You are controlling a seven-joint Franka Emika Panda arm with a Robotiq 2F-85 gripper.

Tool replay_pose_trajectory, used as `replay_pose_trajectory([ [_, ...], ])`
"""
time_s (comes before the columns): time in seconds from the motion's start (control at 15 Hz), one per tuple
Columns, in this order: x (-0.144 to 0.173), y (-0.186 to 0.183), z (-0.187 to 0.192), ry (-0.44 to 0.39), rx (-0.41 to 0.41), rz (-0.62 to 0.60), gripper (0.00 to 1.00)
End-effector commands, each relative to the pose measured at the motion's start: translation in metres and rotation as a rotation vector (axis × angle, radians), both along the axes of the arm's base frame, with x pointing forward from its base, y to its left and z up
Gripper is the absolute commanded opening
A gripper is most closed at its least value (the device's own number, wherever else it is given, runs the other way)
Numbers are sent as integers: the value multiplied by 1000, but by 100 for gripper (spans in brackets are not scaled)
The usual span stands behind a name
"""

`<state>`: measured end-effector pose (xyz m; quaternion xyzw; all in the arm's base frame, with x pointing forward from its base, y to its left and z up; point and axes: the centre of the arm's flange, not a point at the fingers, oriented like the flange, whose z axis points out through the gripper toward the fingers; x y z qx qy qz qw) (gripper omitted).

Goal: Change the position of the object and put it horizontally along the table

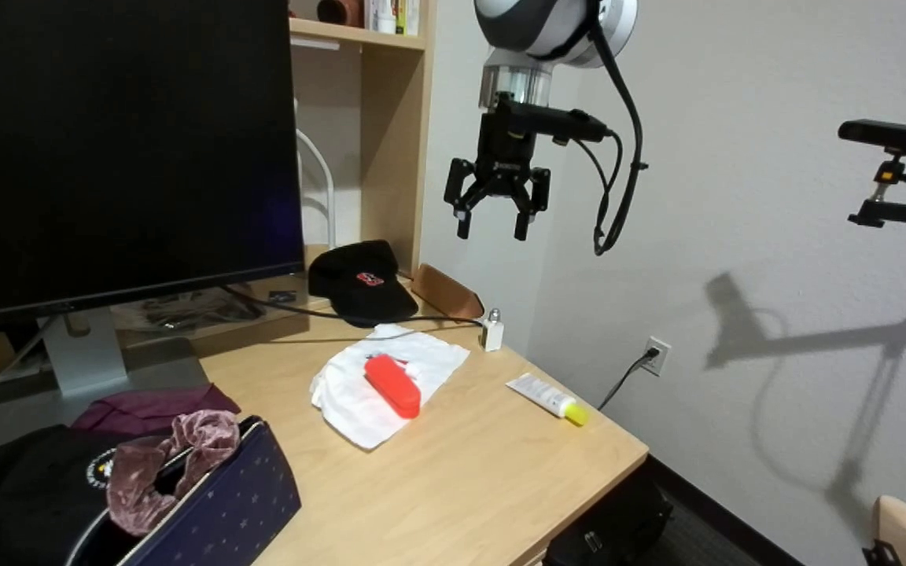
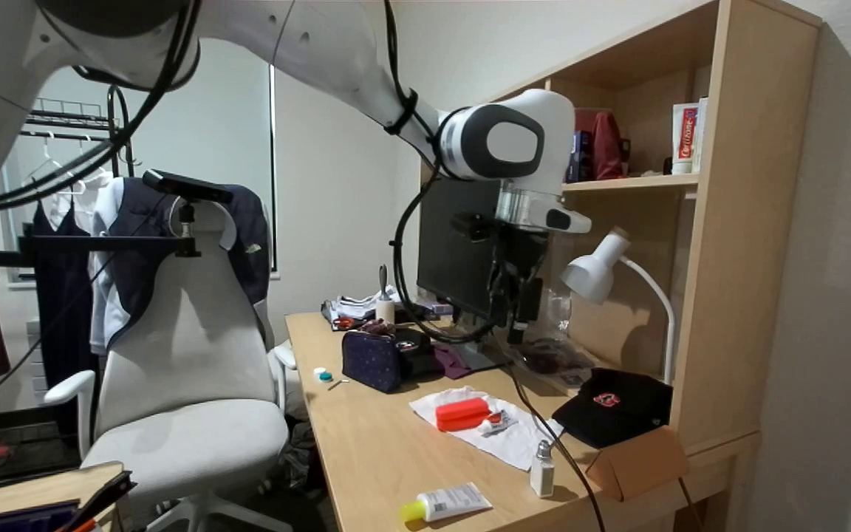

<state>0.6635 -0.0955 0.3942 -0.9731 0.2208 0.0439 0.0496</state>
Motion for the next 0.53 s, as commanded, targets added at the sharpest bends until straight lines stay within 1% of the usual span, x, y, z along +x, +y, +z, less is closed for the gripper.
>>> replay_pose_trajectory([
  [0.0, 55, -49, -21, 60, 51, 102, 100],
  [0.07, 66, -58, -34, 83, 67, 141, 100],
  [0.27, 92, -82, -77, 150, 120, 196, 100],
  [0.4, 103, -90, -112, 203, 162, 205, 100],
  [0.47, 108, -93, -126, 218, 182, 190, 100],
])
